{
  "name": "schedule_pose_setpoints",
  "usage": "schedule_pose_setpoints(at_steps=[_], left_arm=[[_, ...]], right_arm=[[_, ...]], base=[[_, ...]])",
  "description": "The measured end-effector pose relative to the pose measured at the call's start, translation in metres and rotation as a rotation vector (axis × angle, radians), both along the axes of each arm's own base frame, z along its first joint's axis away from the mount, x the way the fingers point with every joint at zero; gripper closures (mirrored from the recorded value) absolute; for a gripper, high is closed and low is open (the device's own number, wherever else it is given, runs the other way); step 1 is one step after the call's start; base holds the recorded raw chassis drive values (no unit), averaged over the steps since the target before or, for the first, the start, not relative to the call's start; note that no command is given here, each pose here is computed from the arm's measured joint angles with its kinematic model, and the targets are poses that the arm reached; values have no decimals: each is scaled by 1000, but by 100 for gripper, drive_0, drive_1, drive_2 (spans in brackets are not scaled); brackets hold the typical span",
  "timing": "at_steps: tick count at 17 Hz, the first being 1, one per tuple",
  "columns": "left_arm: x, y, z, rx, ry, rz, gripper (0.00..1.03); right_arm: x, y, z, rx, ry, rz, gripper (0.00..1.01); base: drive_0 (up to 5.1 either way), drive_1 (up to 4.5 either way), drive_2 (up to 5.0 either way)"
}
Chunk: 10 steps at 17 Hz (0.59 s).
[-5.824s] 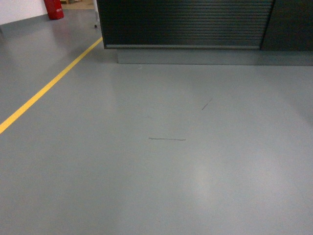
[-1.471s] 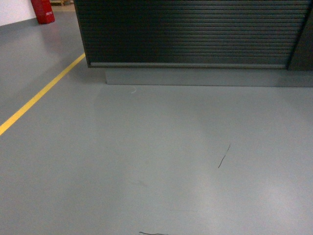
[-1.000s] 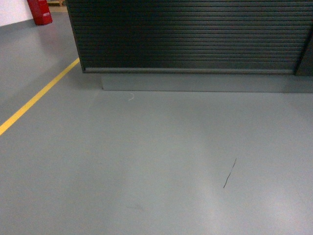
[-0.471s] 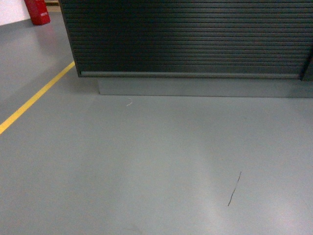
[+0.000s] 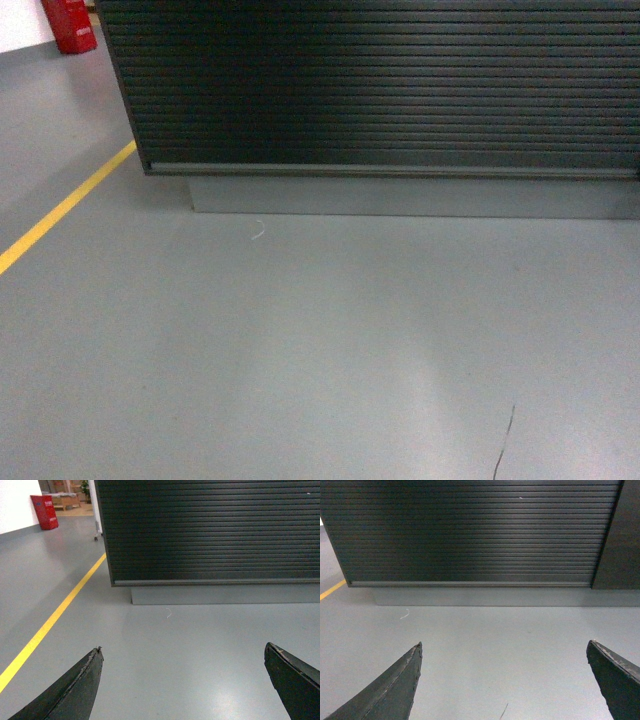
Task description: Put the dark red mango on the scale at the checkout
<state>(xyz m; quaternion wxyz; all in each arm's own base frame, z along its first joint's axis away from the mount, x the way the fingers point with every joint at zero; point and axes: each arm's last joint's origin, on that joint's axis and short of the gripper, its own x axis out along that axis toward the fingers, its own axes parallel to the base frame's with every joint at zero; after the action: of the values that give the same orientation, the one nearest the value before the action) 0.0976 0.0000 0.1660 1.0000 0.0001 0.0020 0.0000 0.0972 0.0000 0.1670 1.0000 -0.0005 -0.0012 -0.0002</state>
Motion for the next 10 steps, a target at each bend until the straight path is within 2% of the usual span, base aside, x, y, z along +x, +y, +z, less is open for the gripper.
schedule_pose_setpoints(at_steps=[10], left_arm=[[0,0,0,0,1,0,5]], right_arm=[[0,0,0,0,0,0,3]], base=[[0,306,-305]])
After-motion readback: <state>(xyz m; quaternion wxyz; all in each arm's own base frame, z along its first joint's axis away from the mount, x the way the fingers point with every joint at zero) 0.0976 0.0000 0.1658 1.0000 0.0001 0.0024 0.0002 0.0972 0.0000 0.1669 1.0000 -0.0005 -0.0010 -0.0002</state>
